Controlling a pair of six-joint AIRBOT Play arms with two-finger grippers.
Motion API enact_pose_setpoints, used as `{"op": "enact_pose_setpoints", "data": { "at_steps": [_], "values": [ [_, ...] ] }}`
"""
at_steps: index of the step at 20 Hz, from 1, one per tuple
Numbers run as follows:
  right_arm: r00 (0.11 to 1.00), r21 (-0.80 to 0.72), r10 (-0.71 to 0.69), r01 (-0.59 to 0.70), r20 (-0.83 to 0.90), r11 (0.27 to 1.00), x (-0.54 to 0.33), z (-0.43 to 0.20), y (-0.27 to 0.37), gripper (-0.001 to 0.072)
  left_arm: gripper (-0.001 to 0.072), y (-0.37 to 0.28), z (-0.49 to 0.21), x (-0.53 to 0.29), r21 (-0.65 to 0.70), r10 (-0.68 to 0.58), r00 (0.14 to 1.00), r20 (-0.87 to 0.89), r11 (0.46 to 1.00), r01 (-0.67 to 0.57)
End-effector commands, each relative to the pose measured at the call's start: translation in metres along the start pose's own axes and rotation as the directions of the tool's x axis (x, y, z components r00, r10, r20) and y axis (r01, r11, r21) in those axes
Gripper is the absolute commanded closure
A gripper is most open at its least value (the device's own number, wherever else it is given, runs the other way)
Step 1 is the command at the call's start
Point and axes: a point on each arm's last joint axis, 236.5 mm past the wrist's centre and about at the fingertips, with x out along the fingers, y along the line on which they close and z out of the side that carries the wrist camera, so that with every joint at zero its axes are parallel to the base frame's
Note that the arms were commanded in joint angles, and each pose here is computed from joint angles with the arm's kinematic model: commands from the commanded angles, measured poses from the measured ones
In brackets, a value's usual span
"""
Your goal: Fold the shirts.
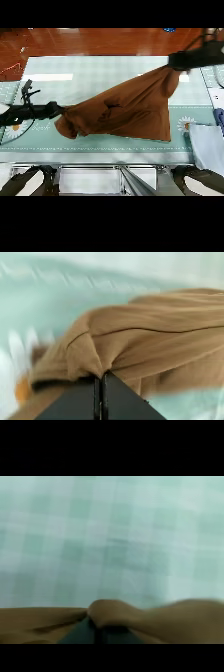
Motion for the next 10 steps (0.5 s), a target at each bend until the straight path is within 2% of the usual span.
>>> {"op": "enact_pose_setpoints", "data": {
  "at_steps": [1,2,3,4,6,10],
  "values": [
    [0.997,0.116,0.048,-0.040,-0.063,0.992,0.084,0.014,-0.003,0.0683,0.0689,0.028,0.040,0.046,-0.079,-0.007,0.999,-0.048,0.997,0.003],
    [0.995,0.173,0.076,-0.063,-0.068,0.983,0.097,0.020,-0.004,0.0611,0.0660,0.030,0.044,0.056,-0.095,-0.027,0.995,-0.097,0.995,0.018],
    [0.992,0.224,0.106,-0.088,-0.069,0.971,0.106,0.024,-0.005,0.0407,0.0462,0.029,0.044,0.063,-0.130,-0.056,0.986,-0.154,0.991,0.036],
    [0.988,0.271,0.142,-0.120,-0.063,0.955,0.110,0.028,-0.006,0.0298,0.0209,0.026,0.042,0.066,-0.147,-0.088,0.974,-0.210,0.987,0.057],
    [0.983,0.345,0.177,-0.151,-0.044,0.926,0.099,0.037,-0.022,0.0299,0.0197,0.026,0.051,0.054,-0.140,-0.126,0.954,-0.272,0.986,0.090],
    [0.993,0.379,0.081,-0.043,-0.085,0.924,0.026,0.024,-0.111,0.0304,0.0198,0.046,0.108,-0.025,-0.160,-0.105,0.992,-0.067,0.983,0.094]
  ]
}}
